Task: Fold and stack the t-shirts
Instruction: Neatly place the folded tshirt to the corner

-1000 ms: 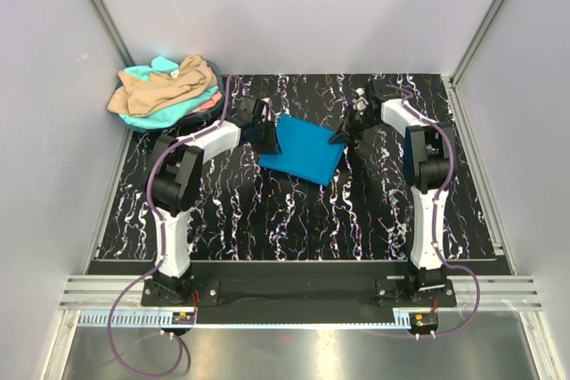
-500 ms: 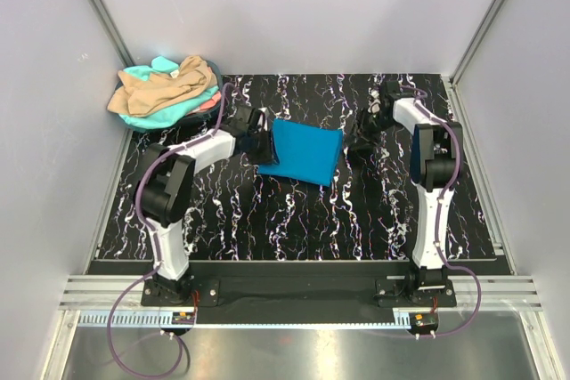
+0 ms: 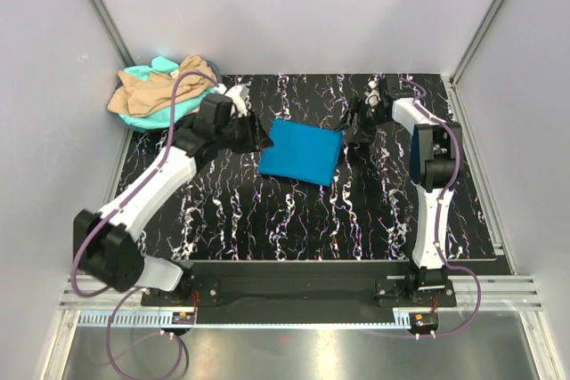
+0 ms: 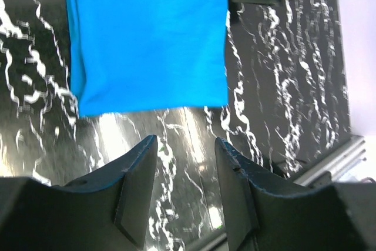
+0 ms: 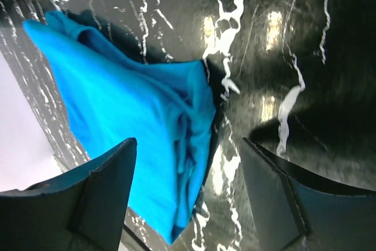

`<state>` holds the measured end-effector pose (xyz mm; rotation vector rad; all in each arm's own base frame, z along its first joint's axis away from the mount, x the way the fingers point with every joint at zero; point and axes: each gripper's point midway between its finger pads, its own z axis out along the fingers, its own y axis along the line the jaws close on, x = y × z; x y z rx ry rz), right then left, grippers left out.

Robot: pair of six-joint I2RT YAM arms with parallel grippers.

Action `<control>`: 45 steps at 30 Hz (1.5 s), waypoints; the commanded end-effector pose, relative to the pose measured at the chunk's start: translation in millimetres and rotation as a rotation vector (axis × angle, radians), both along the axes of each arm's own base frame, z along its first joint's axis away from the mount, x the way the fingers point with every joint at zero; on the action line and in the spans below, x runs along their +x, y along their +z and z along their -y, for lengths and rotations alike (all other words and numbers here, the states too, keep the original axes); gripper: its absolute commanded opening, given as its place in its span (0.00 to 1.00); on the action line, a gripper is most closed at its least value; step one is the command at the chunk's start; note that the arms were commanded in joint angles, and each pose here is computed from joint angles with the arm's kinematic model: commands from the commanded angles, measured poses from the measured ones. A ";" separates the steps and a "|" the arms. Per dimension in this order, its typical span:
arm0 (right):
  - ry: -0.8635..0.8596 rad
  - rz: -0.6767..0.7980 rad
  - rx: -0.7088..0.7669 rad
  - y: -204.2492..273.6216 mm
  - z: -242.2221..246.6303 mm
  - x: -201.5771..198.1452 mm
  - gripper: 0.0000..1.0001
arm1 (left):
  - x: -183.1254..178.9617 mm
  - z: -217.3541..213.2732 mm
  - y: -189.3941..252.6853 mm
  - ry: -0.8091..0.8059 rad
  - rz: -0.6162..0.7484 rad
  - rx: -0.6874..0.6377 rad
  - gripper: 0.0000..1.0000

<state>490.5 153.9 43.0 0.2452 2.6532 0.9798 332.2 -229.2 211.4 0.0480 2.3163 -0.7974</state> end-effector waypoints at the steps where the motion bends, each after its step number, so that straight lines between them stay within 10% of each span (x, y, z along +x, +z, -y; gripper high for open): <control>1: 0.048 0.083 0.002 1.1 -15.5 16.1 0.77 | -28.6 -12.4 -1.5 0.021 -0.039 -0.003 0.49; 9: 0.085 0.055 0.010 -17.2 -38.5 5.7 0.63 | -65.0 -33.3 18.3 0.064 -0.031 -0.023 0.50; 16: 0.070 0.063 -0.035 -7.8 -32.9 3.9 0.00 | -74.7 -42.5 23.2 0.067 -0.019 0.005 0.51; 29: 0.329 0.180 -0.567 19.0 102.7 38.8 0.00 | -95.7 -39.5 -25.6 -0.002 -0.134 0.025 0.50; 45: 0.087 0.484 -1.272 51.2 305.5 162.3 0.00 | -102.2 -43.7 -78.8 -0.136 -0.187 0.262 0.49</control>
